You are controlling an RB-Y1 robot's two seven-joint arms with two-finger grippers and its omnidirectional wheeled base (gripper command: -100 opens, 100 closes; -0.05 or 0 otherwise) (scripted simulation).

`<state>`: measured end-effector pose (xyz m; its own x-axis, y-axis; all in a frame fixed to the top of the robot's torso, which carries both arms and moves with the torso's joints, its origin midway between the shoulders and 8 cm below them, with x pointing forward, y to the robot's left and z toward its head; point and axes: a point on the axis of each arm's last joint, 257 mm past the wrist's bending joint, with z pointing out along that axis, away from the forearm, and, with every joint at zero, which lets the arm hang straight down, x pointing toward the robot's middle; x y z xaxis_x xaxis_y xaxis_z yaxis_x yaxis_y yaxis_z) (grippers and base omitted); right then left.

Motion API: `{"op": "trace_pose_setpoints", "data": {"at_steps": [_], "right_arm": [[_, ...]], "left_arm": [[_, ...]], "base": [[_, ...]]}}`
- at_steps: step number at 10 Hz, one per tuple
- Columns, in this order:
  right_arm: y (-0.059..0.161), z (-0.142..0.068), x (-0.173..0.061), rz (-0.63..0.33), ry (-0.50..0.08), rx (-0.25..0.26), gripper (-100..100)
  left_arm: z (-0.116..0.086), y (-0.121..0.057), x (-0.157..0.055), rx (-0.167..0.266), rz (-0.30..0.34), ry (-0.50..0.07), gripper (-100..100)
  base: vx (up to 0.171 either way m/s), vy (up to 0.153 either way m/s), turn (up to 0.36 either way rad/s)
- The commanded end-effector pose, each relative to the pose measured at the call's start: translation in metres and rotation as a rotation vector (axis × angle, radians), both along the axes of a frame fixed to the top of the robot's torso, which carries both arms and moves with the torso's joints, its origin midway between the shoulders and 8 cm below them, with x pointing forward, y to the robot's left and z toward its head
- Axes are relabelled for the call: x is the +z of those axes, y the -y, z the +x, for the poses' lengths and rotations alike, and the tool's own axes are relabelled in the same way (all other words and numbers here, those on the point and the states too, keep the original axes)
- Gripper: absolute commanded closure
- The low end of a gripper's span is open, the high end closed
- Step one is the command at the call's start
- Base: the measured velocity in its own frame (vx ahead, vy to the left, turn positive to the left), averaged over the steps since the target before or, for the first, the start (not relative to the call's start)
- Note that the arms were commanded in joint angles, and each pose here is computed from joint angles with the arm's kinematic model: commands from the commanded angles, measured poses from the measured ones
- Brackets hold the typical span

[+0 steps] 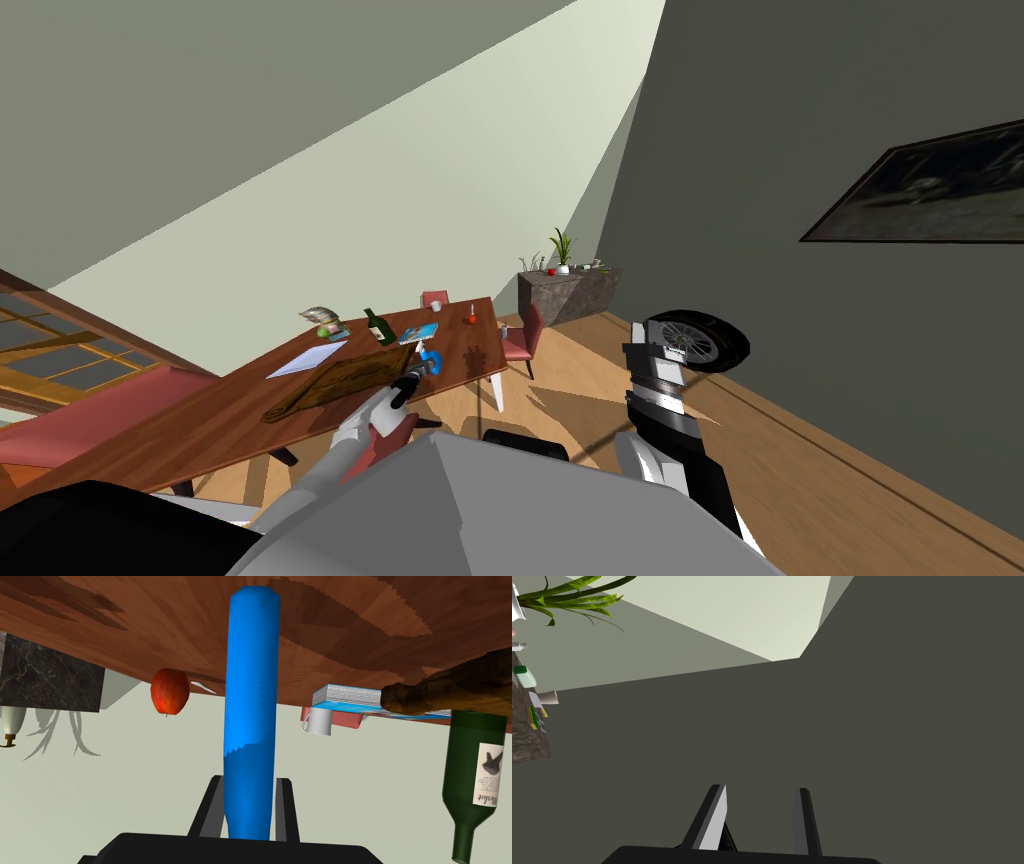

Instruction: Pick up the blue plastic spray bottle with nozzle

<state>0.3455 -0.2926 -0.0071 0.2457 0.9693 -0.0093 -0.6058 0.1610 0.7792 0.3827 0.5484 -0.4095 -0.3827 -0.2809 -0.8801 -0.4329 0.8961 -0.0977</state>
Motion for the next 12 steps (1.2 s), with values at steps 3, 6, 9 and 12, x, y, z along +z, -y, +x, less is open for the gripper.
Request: {"op": "trace_pose_setpoints", "data": {"at_steps": [3, 6, 9, 12], "right_arm": [[0.0, 0.0, 0.0, 0.0, 0.0, 0.0, 0], [0.0, 0.0, 0.0, 0.0, 0.0, 0.0, 0], [0.0, 0.0, 0.0, 0.0, 0.0, 0.0, 0], [0.0, 0.0, 0.0, 0.0, 0.0, 0.0, 0]], "left_arm": [[-0.038, -0.011, 0.004, 0.003, 0.013, -0.011, 100], [-0.059, -0.018, 0.016, -0.001, 0.028, -0.002, 100], [-0.082, -0.024, 0.027, -0.005, 0.046, -0.001, 100], [-0.086, -0.025, 0.025, -0.003, 0.045, -0.007, 0]], "base": [[0.067, -0.039, -0.011], [0.073, -0.03, -0.011], [0.064, -0.025, -0.013], [0.018, -0.005, 0.001]]}}
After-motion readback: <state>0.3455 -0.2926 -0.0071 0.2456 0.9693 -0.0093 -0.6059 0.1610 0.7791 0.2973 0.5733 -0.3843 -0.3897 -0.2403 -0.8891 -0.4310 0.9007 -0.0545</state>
